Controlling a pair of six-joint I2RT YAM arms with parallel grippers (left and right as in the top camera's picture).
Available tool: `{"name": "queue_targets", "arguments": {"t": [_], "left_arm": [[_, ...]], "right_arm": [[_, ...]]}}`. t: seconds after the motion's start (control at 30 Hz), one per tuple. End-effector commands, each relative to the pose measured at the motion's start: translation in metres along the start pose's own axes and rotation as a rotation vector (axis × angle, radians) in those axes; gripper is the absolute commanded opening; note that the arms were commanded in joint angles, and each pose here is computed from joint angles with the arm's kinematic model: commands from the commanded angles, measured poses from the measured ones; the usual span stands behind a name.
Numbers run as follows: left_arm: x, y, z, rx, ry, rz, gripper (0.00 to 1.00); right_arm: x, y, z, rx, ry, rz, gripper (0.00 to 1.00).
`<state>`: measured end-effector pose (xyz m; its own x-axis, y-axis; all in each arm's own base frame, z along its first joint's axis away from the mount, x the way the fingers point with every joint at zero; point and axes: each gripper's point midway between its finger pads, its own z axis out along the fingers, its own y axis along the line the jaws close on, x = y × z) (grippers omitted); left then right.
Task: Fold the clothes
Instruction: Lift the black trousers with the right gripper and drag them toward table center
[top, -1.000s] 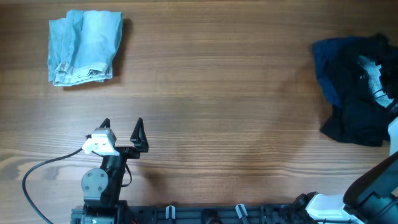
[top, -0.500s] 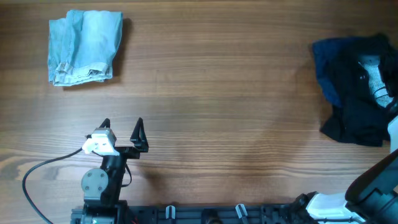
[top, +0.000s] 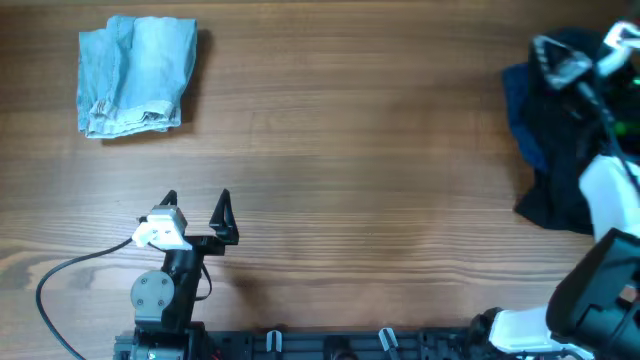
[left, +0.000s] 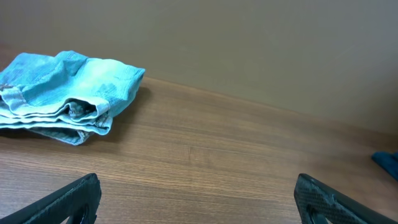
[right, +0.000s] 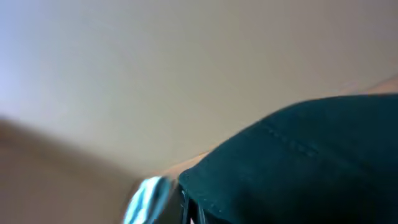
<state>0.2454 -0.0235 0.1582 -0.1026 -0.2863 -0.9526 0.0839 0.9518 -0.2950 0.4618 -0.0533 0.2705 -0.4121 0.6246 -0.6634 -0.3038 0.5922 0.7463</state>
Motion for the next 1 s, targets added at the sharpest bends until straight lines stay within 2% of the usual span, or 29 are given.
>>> {"name": "queue_targets", "arguments": {"t": [0.0, 0.17, 0.37, 0.43, 0.5, 0.57, 0.67, 0.8, 0.97], "left_arm": [[0.003, 0.000, 0.000, -0.002, 0.008, 0.020, 1.00], [0.003, 0.000, 0.000, -0.002, 0.008, 0.020, 1.00], [0.003, 0.000, 0.000, -0.002, 0.008, 0.020, 1.00], [0.003, 0.000, 0.000, -0.002, 0.008, 0.020, 1.00], [0.003, 0.000, 0.000, -0.002, 0.008, 0.020, 1.00], [0.003, 0.000, 0.000, -0.002, 0.008, 0.020, 1.00], [0.003, 0.000, 0.000, -0.002, 0.008, 0.020, 1.00], [0.003, 0.000, 0.000, -0.002, 0.008, 0.020, 1.00], [0.003, 0.000, 0.000, -0.002, 0.008, 0.020, 1.00]], "right_arm": [[0.047, 0.058, 0.037, -0.182, 0.168, 0.038, 0.04], [0.106, 0.110, 0.072, -0.284, 0.301, 0.040, 0.04], [0.169, 0.146, 0.098, -0.277, 0.410, 0.090, 0.04], [0.184, 0.160, 0.102, -0.310, 0.424, 0.024, 0.05], [0.177, 0.158, 0.102, -0.315, 0.401, -0.010, 0.21], [0.160, 0.148, 0.097, -0.300, 0.372, -0.024, 0.28], [0.132, 0.123, 0.083, -0.242, 0.332, -0.061, 0.50], [0.109, 0.093, 0.065, -0.075, 0.311, -0.190, 0.62], [0.077, 0.065, 0.041, 0.387, 0.306, -0.451, 0.73]]}}
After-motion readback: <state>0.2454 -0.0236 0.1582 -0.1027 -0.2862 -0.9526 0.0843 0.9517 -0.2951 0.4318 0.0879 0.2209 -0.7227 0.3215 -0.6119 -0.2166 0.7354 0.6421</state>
